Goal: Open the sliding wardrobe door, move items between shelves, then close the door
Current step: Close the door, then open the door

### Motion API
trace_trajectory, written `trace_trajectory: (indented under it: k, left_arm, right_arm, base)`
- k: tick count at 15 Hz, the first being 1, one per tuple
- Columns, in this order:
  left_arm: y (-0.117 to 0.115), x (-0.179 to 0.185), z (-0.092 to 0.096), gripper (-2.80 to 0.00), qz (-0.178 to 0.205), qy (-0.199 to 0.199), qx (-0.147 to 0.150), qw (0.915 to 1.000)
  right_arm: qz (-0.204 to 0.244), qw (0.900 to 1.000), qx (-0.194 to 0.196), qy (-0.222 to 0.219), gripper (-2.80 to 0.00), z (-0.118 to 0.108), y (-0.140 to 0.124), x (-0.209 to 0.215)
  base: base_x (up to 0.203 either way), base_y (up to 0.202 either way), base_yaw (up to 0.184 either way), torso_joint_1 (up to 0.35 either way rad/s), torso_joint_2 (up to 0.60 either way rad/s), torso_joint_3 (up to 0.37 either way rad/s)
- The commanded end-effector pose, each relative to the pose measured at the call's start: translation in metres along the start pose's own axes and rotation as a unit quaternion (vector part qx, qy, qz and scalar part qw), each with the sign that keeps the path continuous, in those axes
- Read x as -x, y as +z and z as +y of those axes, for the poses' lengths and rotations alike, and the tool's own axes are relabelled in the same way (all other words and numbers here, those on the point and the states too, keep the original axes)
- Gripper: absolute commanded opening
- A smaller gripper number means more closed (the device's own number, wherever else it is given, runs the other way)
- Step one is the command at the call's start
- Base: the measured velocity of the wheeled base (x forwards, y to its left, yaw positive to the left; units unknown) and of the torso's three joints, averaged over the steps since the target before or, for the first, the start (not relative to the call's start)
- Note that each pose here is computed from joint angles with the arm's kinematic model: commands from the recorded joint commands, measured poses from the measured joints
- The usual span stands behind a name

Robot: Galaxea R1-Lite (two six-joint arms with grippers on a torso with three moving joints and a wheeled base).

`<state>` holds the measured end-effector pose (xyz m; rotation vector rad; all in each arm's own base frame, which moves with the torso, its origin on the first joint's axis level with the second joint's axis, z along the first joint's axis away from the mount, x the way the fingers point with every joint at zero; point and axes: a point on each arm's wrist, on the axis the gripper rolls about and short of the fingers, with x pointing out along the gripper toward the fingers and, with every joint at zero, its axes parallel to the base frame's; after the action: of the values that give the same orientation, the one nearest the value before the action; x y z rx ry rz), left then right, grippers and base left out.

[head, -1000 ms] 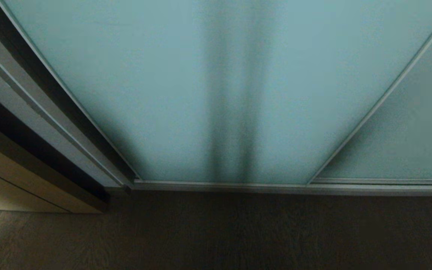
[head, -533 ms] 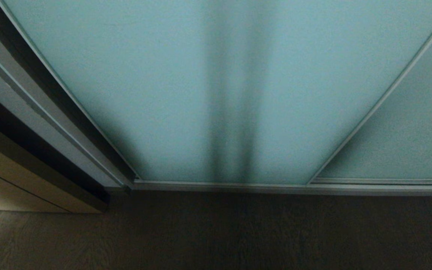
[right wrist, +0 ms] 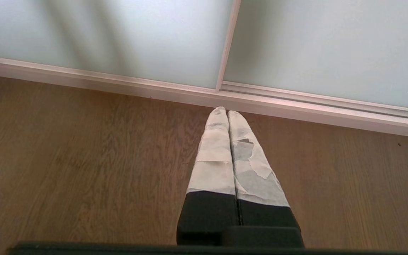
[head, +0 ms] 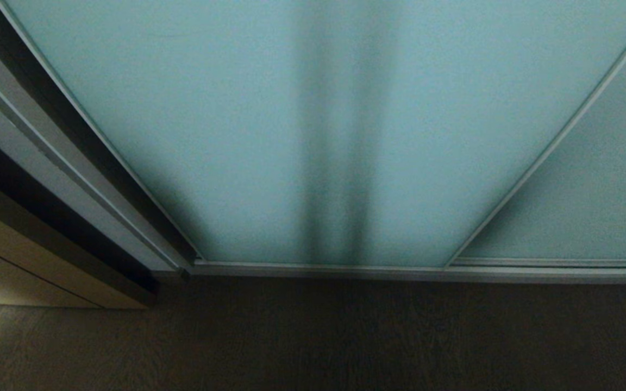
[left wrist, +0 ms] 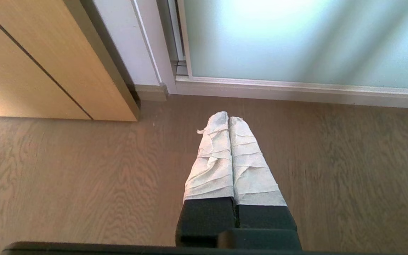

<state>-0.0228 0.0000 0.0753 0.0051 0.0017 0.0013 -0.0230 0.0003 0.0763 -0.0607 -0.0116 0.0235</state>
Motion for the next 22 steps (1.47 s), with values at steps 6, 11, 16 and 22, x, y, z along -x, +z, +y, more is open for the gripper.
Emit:
trace_trajectory:
  k: [6, 11, 16, 22]
  left_arm:
    - [0.0, 0.0, 0.0, -2.8, 0.001, -0.001, -0.01, 1.0]
    - [0.0, 0.0, 0.0, -2.8, 0.002, 0.004, -0.013, 0.9999]
    - [0.048, 0.006, 0.0, -2.8, -0.028, -0.011, -0.017, 0.9994]
    - [0.19, -0.004, 0.003, -2.8, -0.141, 0.061, -0.008, 0.9881]
  right_arm:
    - [-0.001, 1.0, 0.0, 0.0, -2.8, 0.0, 0.0, 0.0]
    - [-0.001, 1.0, 0.0, 0.0, -2.8, 0.0, 0.0, 0.0]
    - [0.0, 1.0, 0.0, 0.0, -2.8, 0.0, 0.0, 0.0]
    - [-0.001, 1.0, 0.0, 0.0, -2.8, 0.0, 0.0, 0.0]
  base:
    - [0.0, 0.0, 0.0, 0.0, 0.0, 0.0]
    - [0.0, 0.0, 0.0, 0.0, 0.0, 0.0]
    - [0.0, 0.0, 0.0, 0.0, 0.0, 0.0]
    - [0.0, 0.0, 0.0, 0.0, 0.0, 0.0]
